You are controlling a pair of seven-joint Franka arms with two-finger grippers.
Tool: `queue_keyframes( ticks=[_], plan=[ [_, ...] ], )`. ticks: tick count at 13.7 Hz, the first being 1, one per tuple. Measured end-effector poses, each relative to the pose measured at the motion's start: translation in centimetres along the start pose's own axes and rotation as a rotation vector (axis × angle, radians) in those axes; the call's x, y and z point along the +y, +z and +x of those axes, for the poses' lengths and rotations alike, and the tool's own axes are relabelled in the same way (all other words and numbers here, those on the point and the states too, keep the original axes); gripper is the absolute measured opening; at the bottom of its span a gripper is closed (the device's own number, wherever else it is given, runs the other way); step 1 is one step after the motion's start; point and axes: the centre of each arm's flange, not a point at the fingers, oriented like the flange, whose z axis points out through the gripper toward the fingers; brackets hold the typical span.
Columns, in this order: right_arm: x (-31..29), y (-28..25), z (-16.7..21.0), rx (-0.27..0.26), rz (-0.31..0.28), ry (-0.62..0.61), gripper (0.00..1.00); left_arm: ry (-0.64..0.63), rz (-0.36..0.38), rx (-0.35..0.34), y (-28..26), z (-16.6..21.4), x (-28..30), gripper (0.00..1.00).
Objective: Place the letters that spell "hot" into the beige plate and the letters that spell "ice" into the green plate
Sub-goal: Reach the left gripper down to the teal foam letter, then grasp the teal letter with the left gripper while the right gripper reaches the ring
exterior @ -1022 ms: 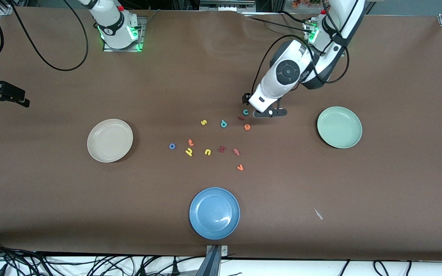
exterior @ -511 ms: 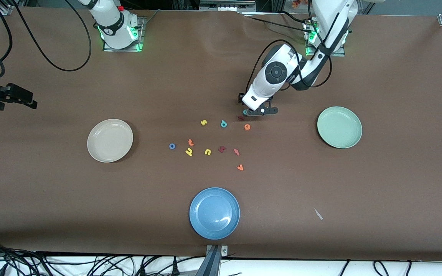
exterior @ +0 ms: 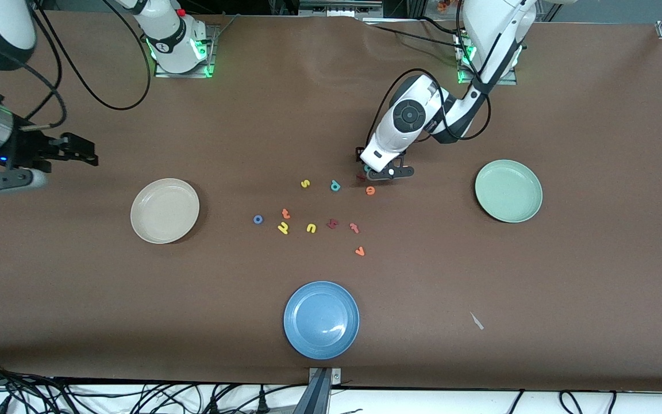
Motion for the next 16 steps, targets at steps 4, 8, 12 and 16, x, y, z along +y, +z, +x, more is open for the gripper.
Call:
queue_keyframes(
  ticks=[4,8,12,16],
  plan=[
    [-6.2,5.6,4.0,0.05,0.011,-0.032,1.0,-0.009,-0.013,0.0,0.3,0.9,0.7,0.69],
    [-12.8,11.9,5.8,0.08,0.033,0.008,1.0,-0.006,0.019,0.022,1.2,1.7,0.8,0.69],
    [-16.6,17.7,8.0,0.114,0.018,-0.041,1.0,-0.008,0.024,0.035,1.0,1.8,1.0,0.56],
    [-19.1,23.4,9.0,0.112,-0.015,0.001,1.0,-0.019,0.024,0.036,0.9,1.9,1.0,0.41]
  ],
)
